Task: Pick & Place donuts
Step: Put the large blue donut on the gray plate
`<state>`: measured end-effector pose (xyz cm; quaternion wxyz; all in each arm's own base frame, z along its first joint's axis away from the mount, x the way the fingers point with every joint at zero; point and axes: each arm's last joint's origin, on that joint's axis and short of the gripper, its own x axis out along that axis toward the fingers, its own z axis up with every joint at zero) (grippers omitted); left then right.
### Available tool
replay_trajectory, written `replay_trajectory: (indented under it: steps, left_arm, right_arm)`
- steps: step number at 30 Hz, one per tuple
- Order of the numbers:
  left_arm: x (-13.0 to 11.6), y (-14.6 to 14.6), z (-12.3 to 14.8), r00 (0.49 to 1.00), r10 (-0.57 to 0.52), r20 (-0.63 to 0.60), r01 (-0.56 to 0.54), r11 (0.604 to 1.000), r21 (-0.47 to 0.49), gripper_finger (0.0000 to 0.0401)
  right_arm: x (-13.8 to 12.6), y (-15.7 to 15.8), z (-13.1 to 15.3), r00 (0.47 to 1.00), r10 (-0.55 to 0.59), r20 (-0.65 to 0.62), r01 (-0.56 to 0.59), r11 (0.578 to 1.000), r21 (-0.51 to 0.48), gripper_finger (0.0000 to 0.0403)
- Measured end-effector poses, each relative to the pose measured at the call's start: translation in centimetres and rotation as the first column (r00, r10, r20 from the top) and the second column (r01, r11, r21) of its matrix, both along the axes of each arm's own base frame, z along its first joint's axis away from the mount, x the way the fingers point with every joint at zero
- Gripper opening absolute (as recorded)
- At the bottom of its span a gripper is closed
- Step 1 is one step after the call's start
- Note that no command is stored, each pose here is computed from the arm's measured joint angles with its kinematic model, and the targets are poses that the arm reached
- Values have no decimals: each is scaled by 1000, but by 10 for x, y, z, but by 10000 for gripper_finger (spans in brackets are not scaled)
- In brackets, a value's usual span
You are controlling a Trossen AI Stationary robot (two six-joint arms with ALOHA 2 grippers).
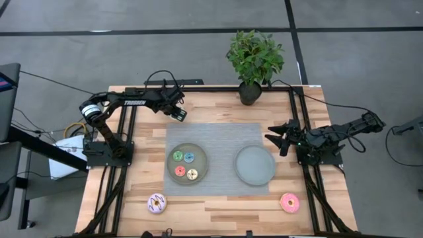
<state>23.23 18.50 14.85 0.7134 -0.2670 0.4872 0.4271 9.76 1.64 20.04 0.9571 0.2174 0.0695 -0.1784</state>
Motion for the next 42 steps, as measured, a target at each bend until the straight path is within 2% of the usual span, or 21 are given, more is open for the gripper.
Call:
replay_trajectory:
  steps: [8,17,21,24,28,35,39,42]
  left_arm:
    - [10,-2,3,998,-26,64,23,999,38,80]
    - [13,-1,4,993,-44,106,39,998,50,75]
    - [18,0,8,982,-100,162,99,995,16,75]
    - [28,-1,18,954,-190,233,197,980,-6,75]
    - [49,-9,37,885,-323,334,343,939,-1,75]
    - [98,-55,81,721,-559,410,559,818,132,75]
    - [119,-87,106,642,-656,396,619,749,237,75]
    - [130,-108,122,606,-700,378,633,712,304,75]
  right_arm:
    - [0,0,0,1000,-1,1,1,1000,1,239]
    - [0,0,0,1000,-1,1,1,1000,1,239]
    - [0,0,0,1000,-2,0,2,1000,0,239]
    - [0,0,0,1000,-3,-1,3,1000,-1,239]
    - [0,0,-1,1000,-3,-11,3,1000,-6,239]
    - [0,0,-1,1000,-2,-7,2,1000,-1,239]
    - [0,0,1,999,-20,34,17,997,80,239]
    - [0,0,2,996,-50,71,37,983,178,239]
